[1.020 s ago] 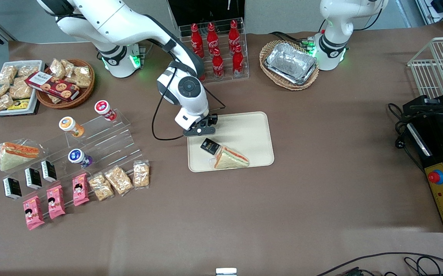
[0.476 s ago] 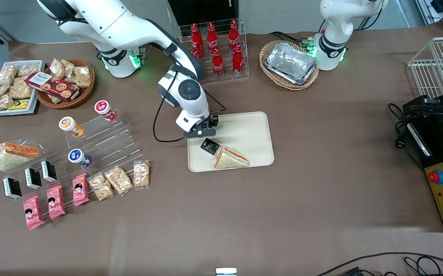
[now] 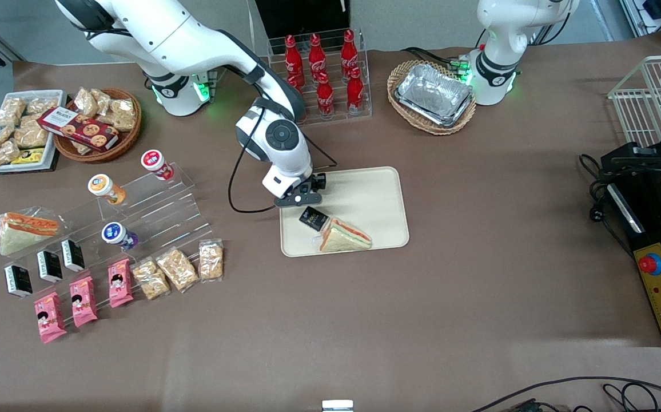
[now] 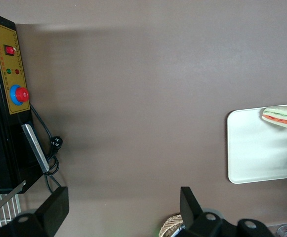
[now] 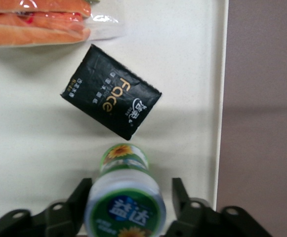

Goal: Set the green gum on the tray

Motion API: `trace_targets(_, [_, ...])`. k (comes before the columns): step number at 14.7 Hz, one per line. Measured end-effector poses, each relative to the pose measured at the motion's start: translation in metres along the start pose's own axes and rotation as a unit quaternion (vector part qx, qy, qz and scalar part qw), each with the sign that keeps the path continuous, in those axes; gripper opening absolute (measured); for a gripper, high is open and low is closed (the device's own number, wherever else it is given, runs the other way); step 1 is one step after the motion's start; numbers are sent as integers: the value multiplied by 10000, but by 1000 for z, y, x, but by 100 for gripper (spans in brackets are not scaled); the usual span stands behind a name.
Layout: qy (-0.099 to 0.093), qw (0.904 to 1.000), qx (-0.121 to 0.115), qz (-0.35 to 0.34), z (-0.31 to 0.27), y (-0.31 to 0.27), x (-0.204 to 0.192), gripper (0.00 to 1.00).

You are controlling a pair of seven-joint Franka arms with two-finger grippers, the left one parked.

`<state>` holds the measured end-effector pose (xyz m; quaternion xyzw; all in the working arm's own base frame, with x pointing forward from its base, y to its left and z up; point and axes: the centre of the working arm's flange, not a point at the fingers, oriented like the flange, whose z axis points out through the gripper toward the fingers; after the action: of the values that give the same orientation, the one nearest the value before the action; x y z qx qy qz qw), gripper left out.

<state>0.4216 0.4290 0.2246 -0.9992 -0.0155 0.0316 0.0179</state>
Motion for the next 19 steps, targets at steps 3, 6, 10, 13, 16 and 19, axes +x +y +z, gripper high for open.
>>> trace_targets(3, [25, 10000, 19, 42, -2, 1, 3, 89])
trace_targets(6, [121, 9998, 61, 117, -15, 5, 13, 99])
trace_targets(10, [230, 9991, -116, 323, -71, 23, 33, 100])
trace_targets(13, [304, 9976, -241, 569, -122, 43, 52, 100])
trace_targets(16, [385, 9967, -330, 629, -170, 72, 68, 100])
trace_targets(19, [351, 9972, -272, 602, -215, 107, 76, 100])
